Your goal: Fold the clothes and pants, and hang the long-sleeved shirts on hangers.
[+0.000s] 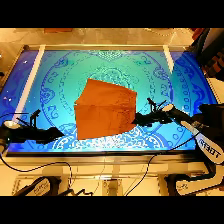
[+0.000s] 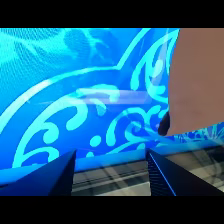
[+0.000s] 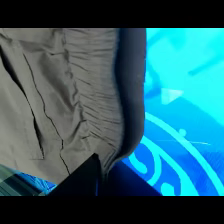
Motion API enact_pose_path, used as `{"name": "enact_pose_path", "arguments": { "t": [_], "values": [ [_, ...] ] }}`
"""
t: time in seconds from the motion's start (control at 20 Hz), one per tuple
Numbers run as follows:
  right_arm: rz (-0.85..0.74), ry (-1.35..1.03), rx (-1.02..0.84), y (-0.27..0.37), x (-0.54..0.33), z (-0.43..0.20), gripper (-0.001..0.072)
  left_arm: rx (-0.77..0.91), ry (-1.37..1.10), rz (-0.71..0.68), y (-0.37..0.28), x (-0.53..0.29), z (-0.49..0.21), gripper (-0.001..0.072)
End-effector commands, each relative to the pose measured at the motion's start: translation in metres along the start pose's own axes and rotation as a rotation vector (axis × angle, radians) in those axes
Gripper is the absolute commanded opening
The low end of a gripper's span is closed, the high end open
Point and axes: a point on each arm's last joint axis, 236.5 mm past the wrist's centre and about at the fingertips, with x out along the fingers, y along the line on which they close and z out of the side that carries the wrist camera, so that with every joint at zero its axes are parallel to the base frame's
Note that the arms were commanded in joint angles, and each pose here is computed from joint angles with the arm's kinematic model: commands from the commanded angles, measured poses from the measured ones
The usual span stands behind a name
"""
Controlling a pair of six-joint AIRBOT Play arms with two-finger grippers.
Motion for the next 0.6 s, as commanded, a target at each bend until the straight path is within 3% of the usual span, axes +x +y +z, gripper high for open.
{"name": "enact_pose_path", "arguments": {
  "t": [0.0, 0.2, 0.4, 0.55],
  "values": [
    [-0.006, -0.002, -0.010, 0.000, 0.001, 0.000, 0.0025, -0.013, 0.002, -0.011, -0.001, 0.004, -0.003, 0.0487],
    [-0.005, 0.000, -0.009, 0.000, 0.001, 0.000, 0.0025, -0.061, 0.080, -0.083, -0.010, 0.021, -0.023, 0.0493],
    [-0.005, 0.001, -0.010, 0.000, 0.001, -0.001, 0.0025, 0.036, 0.095, -0.256, -0.052, 0.048, -0.021, 0.0491],
    [-0.002, 0.009, -0.009, 0.001, 0.001, -0.003, 0.0025, 0.069, 0.133, -0.204, -0.052, 0.080, -0.025, 0.0491]
  ]
}}
